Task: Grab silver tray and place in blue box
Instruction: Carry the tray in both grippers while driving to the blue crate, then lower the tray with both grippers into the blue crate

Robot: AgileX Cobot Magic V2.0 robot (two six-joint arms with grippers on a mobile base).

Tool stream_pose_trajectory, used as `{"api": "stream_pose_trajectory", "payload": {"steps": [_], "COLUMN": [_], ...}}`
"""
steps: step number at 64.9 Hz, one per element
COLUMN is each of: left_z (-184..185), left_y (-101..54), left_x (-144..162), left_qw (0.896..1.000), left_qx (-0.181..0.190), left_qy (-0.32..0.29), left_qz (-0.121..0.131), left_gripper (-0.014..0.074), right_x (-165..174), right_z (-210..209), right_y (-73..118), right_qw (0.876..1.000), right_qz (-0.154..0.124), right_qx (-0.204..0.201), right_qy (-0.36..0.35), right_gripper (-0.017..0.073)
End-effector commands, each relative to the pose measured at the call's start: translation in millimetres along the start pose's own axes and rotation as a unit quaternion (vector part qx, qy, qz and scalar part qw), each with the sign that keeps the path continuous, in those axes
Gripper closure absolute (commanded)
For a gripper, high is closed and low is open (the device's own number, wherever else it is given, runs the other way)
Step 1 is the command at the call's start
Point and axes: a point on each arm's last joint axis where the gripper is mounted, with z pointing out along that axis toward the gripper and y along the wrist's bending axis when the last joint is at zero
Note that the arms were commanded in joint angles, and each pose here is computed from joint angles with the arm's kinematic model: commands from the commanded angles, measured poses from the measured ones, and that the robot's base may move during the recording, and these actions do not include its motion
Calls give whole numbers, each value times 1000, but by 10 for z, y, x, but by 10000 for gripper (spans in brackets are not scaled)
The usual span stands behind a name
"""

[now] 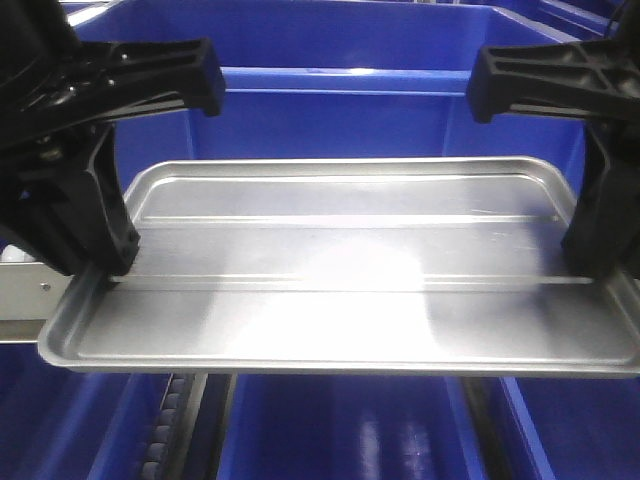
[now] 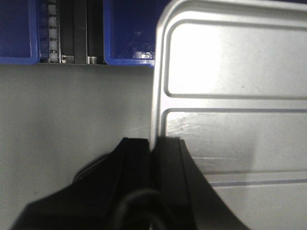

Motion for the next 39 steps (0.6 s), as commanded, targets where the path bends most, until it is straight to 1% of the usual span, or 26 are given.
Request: {"api": "stream_pose_trajectory", "payload": {"steps": [1, 12, 19, 27, 32, 39], "left_z": [-124, -124, -139, -237, -341, -496], "left_y": [29, 28, 25, -16, -64, -113], "left_x": [-57, -57, -100, -197, -302, -463], "left_qw": [1000, 1000, 999, 998, 995, 989], "left_qx": [-6, -5, -7, -6, 2, 4], "left_qy": [-24, -24, -43, -64, -91, -141], "left_qz": [9, 9, 23, 27, 32, 49], "left_gripper": [697, 697, 697, 697, 697, 697], "right_x": [-67, -71, -98, -184, -282, -455], "right_z": [-108, -108, -117, -208, -309, -500], "right_y": [-47, -41, -35, 10, 47, 97], "right_qw": [999, 999, 999, 998, 996, 989], "right_qz": [-14, -14, -16, -18, -24, -36], "right_qx": [12, 9, 5, -5, -10, -16], "right_qy": [-28, -30, -40, -60, -88, -141], "right_gripper": [501, 501, 501, 501, 501, 501]}}
